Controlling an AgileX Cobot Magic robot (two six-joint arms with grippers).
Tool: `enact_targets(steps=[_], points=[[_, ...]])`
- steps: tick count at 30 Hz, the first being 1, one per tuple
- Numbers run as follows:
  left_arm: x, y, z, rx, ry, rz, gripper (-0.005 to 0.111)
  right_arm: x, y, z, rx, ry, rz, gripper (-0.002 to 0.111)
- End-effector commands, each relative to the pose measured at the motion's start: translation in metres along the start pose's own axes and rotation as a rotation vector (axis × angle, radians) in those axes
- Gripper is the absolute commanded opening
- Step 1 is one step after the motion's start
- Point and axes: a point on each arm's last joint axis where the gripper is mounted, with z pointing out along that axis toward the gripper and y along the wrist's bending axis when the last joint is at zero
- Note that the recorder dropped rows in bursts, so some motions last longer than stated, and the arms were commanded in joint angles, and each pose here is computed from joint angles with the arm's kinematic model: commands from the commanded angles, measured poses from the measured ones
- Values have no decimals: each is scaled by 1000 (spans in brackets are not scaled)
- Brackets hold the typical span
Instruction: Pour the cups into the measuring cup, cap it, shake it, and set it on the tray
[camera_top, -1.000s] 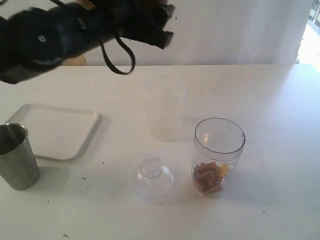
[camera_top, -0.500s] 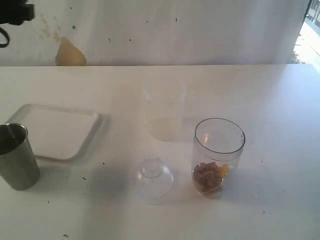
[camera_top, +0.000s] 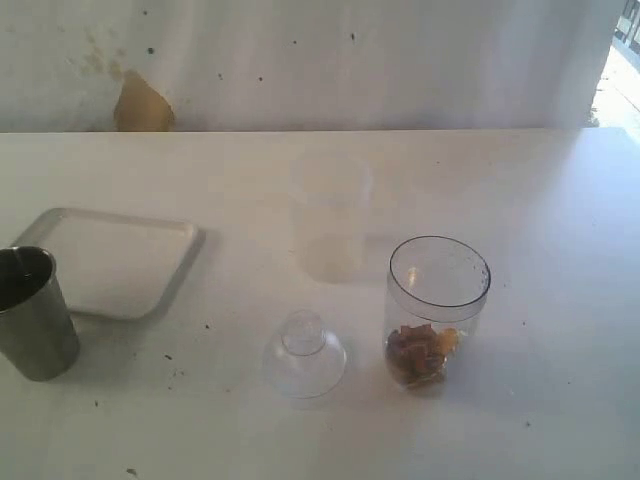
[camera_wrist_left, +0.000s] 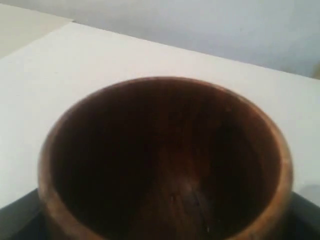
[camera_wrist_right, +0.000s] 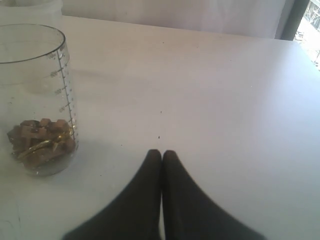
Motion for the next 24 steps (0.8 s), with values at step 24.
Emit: enact_targets(steps=[24], points=[[48, -56, 89, 644, -6, 227, 0, -1, 0, 0, 2, -16, 1, 0]])
